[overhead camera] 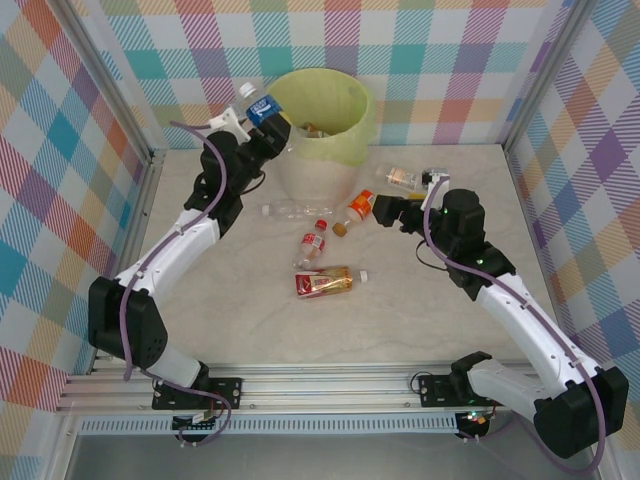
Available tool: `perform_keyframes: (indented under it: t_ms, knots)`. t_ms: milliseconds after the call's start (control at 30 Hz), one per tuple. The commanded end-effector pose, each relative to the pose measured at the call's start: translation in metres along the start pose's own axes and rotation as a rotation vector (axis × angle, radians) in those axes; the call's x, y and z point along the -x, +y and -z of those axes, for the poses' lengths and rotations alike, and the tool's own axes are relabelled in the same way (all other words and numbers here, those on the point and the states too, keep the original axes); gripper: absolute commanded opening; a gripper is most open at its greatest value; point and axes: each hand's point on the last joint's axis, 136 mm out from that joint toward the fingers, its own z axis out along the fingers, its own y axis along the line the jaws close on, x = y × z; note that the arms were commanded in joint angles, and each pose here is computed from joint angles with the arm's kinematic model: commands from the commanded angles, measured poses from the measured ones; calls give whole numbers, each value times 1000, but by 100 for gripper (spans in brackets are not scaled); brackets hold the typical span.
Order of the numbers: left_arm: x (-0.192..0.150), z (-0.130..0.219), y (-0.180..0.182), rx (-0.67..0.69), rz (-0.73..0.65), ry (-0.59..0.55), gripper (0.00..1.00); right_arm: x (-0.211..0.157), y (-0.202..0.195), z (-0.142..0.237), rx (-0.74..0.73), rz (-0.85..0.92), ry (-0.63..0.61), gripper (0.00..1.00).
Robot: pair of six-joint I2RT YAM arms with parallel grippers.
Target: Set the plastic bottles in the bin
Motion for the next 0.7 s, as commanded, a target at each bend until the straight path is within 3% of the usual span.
perform_keyframes:
  t_ms: [0,200,500,667]
  knots:
    - [24,-8,-7,17,23,-101,45,2,5,9,25,-12,-18,100]
    - [32,-35,-13,56,-38,-80,45,4,7,15,28,-25,-32,100]
    - [42,-50,3,138,-203,-211,46,3,3,28,3,-47,-50,100]
    - [23,-82,16,173,-244,-113,48,4,2,29,-1,-64,-58,100]
